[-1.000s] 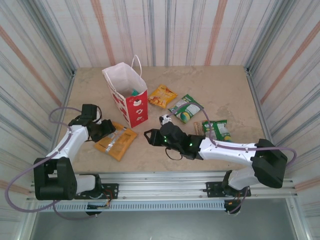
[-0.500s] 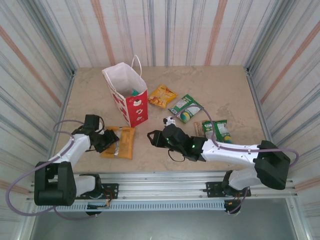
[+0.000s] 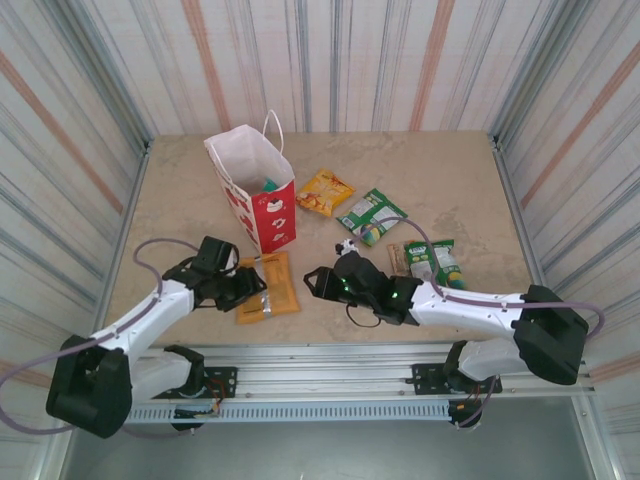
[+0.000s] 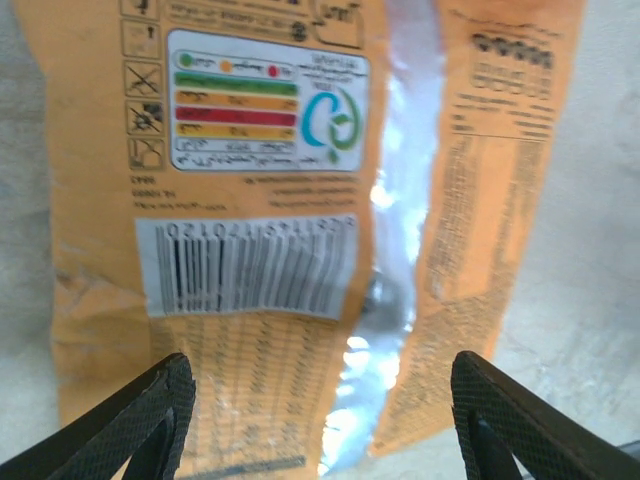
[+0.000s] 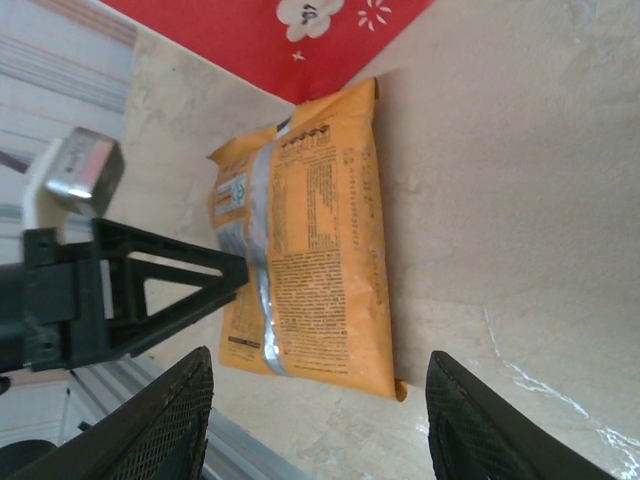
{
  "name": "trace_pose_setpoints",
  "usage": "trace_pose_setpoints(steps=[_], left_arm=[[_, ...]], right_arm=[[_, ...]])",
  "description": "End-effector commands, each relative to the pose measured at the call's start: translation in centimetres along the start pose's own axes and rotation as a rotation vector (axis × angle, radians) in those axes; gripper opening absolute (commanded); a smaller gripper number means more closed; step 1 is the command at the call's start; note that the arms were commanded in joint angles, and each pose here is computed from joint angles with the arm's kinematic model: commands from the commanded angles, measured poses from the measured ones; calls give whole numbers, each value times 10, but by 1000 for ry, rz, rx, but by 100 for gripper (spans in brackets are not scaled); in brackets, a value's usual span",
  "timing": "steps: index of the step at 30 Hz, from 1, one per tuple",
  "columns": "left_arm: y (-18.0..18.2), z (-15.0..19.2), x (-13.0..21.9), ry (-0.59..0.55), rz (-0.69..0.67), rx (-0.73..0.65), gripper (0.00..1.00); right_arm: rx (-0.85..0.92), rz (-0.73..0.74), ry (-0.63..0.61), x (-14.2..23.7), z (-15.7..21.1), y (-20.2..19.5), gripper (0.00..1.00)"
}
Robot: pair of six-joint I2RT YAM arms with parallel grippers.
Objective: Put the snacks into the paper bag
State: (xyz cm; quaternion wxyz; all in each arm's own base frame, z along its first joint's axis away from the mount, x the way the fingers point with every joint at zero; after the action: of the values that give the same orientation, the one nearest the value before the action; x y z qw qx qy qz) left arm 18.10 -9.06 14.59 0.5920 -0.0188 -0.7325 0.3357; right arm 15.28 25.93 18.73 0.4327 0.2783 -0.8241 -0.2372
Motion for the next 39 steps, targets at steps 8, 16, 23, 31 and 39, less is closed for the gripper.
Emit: trace_pose_setpoints(steps=[8,16,23,31,39], left_arm=[[17,-6,31,-109,-94,24,73],[24,-14,11,-77,-131,20,72],[28,-15,-7,-48,-134,-7,66],[36,-11,-19,-25,-159,-38,58],[42,-8,-29,12,-187,-47,46]], right_arm=[[-85,-64,114,-19,12,-18,59],[-71,-93,174,-49,11,-21,58],[-19,-86,218,-77,7,-23,57],[-26,-112,281,-103,6,-31,56],[-54,-191,348,-123,12,-33,55]])
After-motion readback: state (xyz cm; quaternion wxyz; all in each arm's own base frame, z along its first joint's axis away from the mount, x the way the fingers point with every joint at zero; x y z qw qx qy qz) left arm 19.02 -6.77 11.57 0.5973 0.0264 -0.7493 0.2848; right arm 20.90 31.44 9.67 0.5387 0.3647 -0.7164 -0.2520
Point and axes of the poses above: each hand's point on the last joint's axis, 136 mm out from that joint toward the fingers, its own x axis back along the fingers, its own y axis along the line the jaws close on, z = x × y, the point moved 10 cm from there along x, back along the fingers, and after that the axes turned 8 degrees about x, right-handed, at the moved point
